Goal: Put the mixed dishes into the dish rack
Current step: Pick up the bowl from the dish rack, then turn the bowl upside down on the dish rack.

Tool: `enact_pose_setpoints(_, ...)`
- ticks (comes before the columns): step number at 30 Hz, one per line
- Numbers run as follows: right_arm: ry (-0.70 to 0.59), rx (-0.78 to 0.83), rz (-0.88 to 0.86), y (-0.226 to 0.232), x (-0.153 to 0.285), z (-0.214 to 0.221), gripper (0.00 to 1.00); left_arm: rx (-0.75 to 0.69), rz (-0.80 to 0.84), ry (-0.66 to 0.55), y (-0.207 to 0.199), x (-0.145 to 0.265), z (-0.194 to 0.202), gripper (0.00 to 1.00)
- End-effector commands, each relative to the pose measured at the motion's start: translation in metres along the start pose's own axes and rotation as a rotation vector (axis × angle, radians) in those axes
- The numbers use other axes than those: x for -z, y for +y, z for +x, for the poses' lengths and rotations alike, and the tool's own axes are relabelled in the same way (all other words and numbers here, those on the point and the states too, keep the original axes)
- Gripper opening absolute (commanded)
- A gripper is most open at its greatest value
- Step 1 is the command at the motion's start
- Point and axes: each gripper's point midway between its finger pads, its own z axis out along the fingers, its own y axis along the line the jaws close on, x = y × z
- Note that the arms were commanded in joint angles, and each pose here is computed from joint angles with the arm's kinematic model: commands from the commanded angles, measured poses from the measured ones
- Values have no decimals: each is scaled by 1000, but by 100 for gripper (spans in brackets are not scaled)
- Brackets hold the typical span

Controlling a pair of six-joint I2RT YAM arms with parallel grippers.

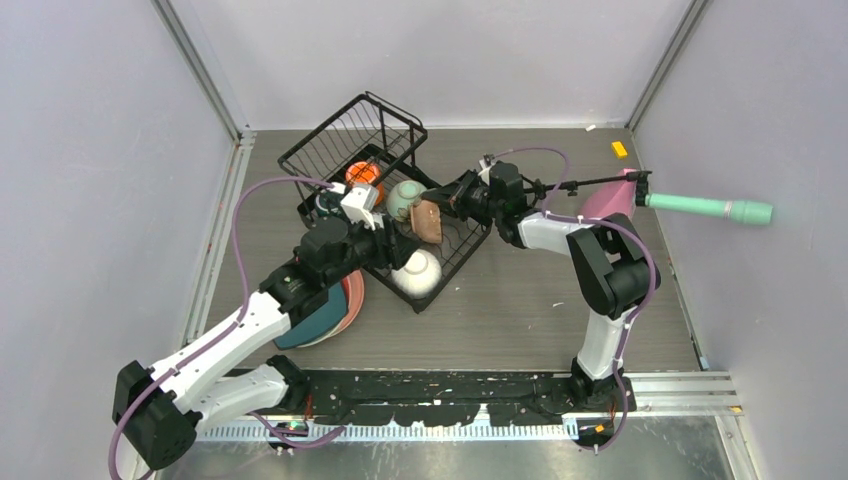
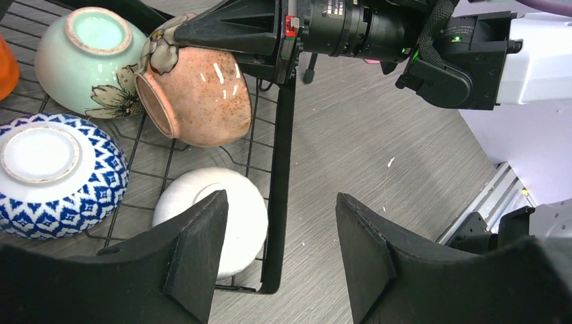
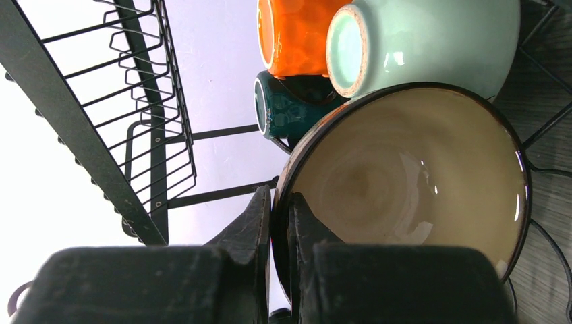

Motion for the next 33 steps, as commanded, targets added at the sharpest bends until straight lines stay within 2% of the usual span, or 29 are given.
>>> enact_pose_setpoints(1, -22, 84, -114, 45, 9, -6, 0, -9, 6, -71, -4, -1, -16, 62)
enact_pose_setpoints(17, -33, 8, -154, 44, 15, -4, 4, -86, -81, -17, 8, -14, -5, 64)
enact_pose_setpoints(28, -43, -150, -210, 27, 14, -17, 7, -127, -125, -5, 3, -49, 7, 66)
enact_pose_setpoints(33, -59, -166, -184, 11, 19, -23, 13, -153, -170, 4, 9, -67, 7, 66)
